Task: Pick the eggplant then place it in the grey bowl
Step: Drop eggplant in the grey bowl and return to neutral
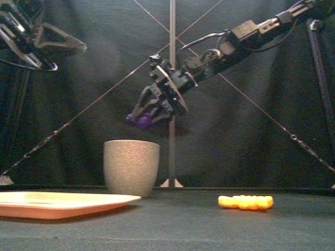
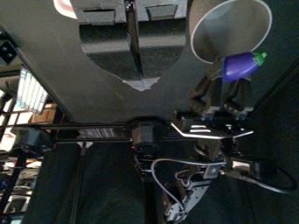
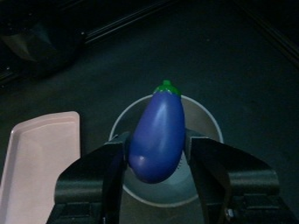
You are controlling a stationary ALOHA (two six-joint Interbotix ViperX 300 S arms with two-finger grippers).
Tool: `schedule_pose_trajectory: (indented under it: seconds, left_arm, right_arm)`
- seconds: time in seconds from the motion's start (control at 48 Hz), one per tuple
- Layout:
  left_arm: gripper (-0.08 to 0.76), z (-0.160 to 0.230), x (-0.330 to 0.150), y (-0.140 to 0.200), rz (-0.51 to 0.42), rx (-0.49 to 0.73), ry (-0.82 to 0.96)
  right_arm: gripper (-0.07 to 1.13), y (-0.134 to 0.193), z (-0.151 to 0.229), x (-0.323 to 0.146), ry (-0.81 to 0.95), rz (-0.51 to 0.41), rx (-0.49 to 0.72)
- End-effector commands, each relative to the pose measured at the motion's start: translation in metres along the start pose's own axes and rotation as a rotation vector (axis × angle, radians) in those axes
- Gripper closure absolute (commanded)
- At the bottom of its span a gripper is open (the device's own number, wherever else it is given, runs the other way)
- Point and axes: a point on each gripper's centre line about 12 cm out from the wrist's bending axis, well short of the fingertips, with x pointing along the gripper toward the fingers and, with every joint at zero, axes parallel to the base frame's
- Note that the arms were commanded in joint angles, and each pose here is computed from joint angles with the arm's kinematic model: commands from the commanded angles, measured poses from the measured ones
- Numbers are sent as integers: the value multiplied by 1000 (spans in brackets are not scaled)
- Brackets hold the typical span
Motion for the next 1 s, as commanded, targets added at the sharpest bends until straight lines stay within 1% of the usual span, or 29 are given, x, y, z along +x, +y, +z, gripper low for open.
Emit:
schedule_pose_trajectory:
  seconds: [0.021, 0.125, 0.312, 0.396, 0.521, 0.604, 0.688, 0.833, 1.0]
  left_arm:
    - [703, 5, 1, 1, 3, 3, -14]
    - [703, 5, 1, 1, 3, 3, -14]
    - [703, 4, 1, 1, 3, 3, -12]
    - [703, 4, 1, 1, 3, 3, -12]
    - [703, 4, 1, 1, 3, 3, -12]
    - [703, 4, 1, 1, 3, 3, -12]
    - [703, 4, 1, 1, 3, 3, -12]
    - [703, 6, 0, 1, 2, 11, -20]
    - [703, 9, -3, 1, 1, 29, -38]
  right_arm:
    - [229, 5, 20, -9, -52, 12, 0]
    - [149, 3, 19, -9, -47, 9, 2]
    - [144, 5, 24, -18, -65, 12, -6]
    - [144, 4, 31, -31, -85, 11, -20]
    - [146, 7, 46, -72, -157, 15, -53]
    - [144, 11, 55, -109, -234, 27, -71]
    - [144, 14, 54, -153, -327, 46, -83]
    - [144, 27, 30, -214, -456, 112, -107]
    - [144, 34, -15, -272, -535, 198, -134]
